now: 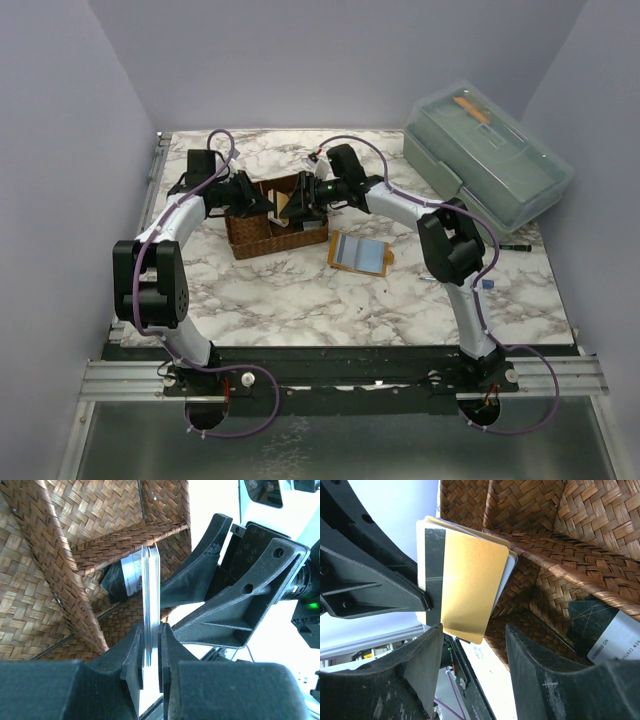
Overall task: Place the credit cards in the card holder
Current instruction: Place the credit card in the storage box.
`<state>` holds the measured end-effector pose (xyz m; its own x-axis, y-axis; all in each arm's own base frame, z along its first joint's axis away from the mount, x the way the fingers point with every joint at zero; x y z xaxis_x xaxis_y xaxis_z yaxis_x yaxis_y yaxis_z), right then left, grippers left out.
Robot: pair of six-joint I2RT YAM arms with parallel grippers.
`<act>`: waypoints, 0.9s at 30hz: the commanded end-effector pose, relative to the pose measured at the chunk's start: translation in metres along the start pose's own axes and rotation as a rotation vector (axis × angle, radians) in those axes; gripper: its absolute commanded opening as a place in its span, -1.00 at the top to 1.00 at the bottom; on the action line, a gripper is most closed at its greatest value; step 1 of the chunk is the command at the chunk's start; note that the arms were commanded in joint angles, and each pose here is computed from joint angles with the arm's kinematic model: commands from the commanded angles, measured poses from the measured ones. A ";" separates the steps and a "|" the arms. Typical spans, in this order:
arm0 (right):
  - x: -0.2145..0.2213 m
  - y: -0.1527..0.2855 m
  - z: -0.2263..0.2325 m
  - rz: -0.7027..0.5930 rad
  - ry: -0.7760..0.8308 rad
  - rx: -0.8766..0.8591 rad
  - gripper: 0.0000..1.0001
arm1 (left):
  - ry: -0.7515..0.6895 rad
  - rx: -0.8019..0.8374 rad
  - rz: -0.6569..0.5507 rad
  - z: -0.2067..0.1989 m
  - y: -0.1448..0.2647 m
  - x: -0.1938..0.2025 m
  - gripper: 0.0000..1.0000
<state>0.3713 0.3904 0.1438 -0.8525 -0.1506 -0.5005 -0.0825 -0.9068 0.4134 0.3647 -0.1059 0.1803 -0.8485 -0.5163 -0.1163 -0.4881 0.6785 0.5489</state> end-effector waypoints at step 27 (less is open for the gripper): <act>0.008 0.006 0.008 -0.063 -0.007 -0.168 -0.01 | 0.041 0.146 0.140 0.005 -0.008 0.019 1.00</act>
<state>0.3633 0.3849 0.1286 -0.8705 -0.0950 -0.4829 -0.0774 -0.9425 0.3250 0.3561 -0.1119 0.1612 -0.8797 -0.4752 -0.0180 -0.4188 0.7564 0.5024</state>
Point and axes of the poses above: each gripper's point midway between its finger pads, its own y axis back along the fingers, its own z axis along the line the jaws close on, x = y × z, the point moved 5 cm from there along y, back along the fingers, and after that the axes turned 14 degrees about y, right-handed, at the moved point
